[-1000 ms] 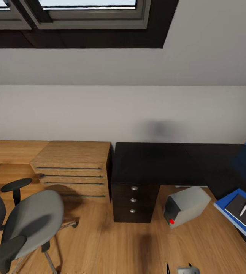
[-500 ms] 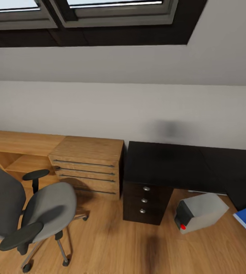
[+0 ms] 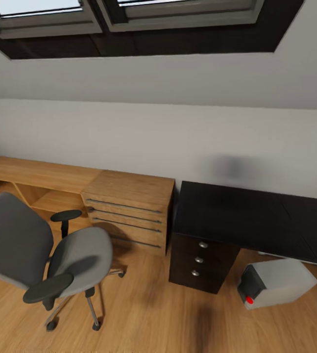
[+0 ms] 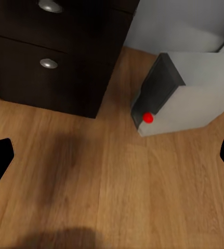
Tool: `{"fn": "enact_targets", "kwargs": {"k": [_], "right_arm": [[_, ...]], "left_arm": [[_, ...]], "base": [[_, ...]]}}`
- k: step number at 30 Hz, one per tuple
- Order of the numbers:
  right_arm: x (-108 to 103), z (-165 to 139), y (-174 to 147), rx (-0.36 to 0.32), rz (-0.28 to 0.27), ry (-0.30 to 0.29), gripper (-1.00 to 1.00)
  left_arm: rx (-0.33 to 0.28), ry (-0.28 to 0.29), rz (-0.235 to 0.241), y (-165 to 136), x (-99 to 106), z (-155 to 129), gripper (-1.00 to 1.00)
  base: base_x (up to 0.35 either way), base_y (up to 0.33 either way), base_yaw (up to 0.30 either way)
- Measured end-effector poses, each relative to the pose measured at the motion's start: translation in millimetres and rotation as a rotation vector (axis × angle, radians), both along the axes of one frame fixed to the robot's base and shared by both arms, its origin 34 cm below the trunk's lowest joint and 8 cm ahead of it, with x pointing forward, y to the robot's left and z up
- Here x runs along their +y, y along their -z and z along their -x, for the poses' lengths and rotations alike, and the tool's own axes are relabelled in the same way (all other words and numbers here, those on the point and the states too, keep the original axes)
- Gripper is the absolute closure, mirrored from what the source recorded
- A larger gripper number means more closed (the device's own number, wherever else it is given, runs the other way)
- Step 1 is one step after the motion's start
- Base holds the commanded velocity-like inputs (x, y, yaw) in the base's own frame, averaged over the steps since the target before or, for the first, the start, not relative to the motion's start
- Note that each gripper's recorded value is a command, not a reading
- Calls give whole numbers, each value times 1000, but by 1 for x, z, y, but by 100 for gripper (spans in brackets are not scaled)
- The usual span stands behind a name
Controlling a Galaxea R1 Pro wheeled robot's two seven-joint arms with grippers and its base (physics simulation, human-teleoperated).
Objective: In the bedroom, organize the workspace by keeping the computer under the desk, ensuring the monitor is on the desk, placing the keyboard on the desk next to the monitor, placing the mouse on the desk next to the keyboard, moving the folder from the swivel chair onto the desk next to the mouse, stacking the notebook on top of the folder with the pen on top of the notebook, and positioning the swivel chair next to the desk.
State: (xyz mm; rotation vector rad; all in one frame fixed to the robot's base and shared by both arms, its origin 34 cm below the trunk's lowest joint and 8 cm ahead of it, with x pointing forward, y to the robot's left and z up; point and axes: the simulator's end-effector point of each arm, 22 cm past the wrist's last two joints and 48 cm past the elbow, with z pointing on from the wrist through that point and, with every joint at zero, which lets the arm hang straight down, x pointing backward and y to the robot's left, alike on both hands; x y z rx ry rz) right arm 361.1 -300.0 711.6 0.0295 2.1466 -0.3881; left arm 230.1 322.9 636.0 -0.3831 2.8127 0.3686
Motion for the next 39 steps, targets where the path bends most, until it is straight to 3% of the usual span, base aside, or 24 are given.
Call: {"fn": "enact_targets", "kwargs": {"k": [5, 39], "right_arm": [[-1, 2, 0, -2, 2, 8, -100], [-4, 0, -5, -18, 11, 24, -100]], "left_arm": [[-47, -8, -22, -3, 6, -2, -100], [-72, -11, -31, -5, 8, -5, -100]], "base": [[0, 0, 202], [0, 0, 128]]}}
